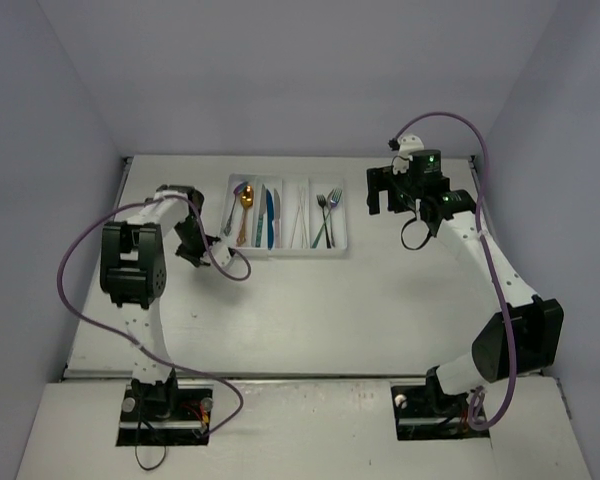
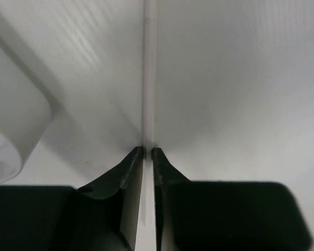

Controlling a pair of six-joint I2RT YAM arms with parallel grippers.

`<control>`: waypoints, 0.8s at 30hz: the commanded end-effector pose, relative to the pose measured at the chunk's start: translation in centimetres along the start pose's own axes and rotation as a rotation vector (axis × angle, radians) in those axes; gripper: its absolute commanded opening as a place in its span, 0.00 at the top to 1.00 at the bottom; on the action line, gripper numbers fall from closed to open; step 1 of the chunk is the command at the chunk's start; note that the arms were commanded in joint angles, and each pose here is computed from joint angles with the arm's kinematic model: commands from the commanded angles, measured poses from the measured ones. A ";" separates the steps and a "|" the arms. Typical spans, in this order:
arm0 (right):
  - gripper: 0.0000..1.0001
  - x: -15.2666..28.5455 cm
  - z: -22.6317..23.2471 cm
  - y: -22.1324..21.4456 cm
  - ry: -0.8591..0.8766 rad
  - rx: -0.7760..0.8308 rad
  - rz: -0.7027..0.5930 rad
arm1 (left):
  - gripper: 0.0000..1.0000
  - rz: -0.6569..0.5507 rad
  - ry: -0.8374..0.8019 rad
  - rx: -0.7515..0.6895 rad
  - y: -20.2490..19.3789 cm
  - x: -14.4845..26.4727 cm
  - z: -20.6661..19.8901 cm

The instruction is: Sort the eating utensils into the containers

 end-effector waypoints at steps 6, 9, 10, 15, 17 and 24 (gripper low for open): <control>0.00 2.8 0.3 3.1 0.020 0.004 -0.131 | 0.95 0.040 0.181 -0.003 5.3 0.8 -0.2; 0.00 3.1 0.3 3.3 0.018 0.008 -0.140 | 0.99 0.049 0.174 -0.021 6.5 0.7 -1.0; 0.00 3.2 0.3 3.3 0.018 0.008 -0.143 | 1.00 0.049 0.175 -0.031 7.0 0.7 -1.3; 0.00 3.5 0.3 3.5 0.019 0.006 -0.149 | 1.00 0.020 0.250 -0.075 11.0 2.5 -1.8; 0.00 3.5 0.3 3.5 0.018 0.006 -0.150 | 1.00 -0.005 0.281 -0.087 13.0 3.1 -1.4; 0.00 3.7 0.1 3.7 0.010 -0.001 -0.158 | 1.00 -0.248 0.434 0.095 22.4 8.4 -0.3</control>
Point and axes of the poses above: each gripper's point midway between its finger pads, its own x axis back along the fingers, its own z axis along the line the jaws close on, y = z × x, the point moved 2 cm from there along x, back along the fingers, and after that the axes turned 5 degrees about -x, right-handed, at the moved point
